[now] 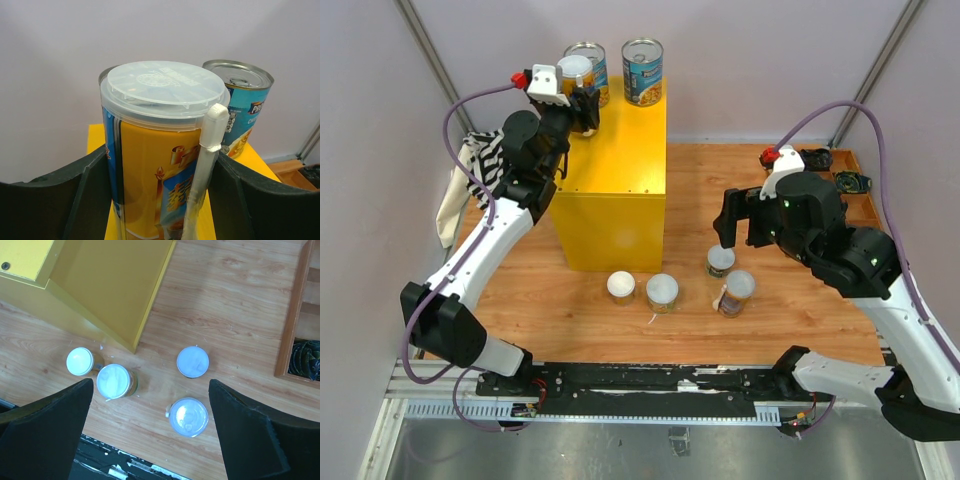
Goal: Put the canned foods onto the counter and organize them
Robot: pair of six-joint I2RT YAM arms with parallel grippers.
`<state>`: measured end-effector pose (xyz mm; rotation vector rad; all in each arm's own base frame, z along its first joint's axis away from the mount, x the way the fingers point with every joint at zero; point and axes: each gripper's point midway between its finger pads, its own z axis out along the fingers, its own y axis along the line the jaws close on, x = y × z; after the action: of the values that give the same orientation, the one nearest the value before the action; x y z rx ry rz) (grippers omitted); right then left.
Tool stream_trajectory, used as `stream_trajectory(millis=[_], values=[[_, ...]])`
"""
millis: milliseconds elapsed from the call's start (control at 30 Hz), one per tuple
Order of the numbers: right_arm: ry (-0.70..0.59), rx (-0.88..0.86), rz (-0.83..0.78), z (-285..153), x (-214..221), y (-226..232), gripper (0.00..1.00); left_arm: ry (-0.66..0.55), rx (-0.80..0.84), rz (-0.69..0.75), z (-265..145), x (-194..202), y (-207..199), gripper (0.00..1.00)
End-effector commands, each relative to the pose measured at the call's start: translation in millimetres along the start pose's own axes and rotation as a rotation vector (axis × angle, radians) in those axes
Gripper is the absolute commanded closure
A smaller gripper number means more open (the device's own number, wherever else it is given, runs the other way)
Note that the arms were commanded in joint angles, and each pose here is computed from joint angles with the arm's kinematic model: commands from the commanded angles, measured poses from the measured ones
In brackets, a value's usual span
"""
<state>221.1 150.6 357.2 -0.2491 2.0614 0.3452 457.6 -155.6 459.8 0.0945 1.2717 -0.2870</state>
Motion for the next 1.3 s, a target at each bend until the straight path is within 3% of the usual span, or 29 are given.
stream_trajectory(millis=[0,500,567,667,900,1100,1267], values=[[-0.013,0.009,-0.001,0,-1,-6,0.02,-0.227,0.021,-0.021,-1,-67,-2,1.00],[0.000,0.009,-0.001,2,-2,-5,0.02,-0.212,0.015,-0.027,-7,-47,2,0.98],[0.001,0.008,0.001,2,-2,-5,0.02,-0.213,0.007,-0.037,-10,-46,3,0.87],[0.004,0.004,0.003,3,-2,-4,0.02,-0.211,0.003,-0.043,-13,-44,4,0.60],[0.011,0.001,0.010,3,-1,-3,0.02,-0.204,0.023,-0.054,-13,-43,1,0.19],[0.014,0.001,0.014,3,1,-3,0.02,-0.205,0.019,-0.061,-14,-45,1,0.02],[0.015,0.000,0.018,3,2,-3,0.02,-0.217,0.019,-0.068,-16,-51,1,0.01]])
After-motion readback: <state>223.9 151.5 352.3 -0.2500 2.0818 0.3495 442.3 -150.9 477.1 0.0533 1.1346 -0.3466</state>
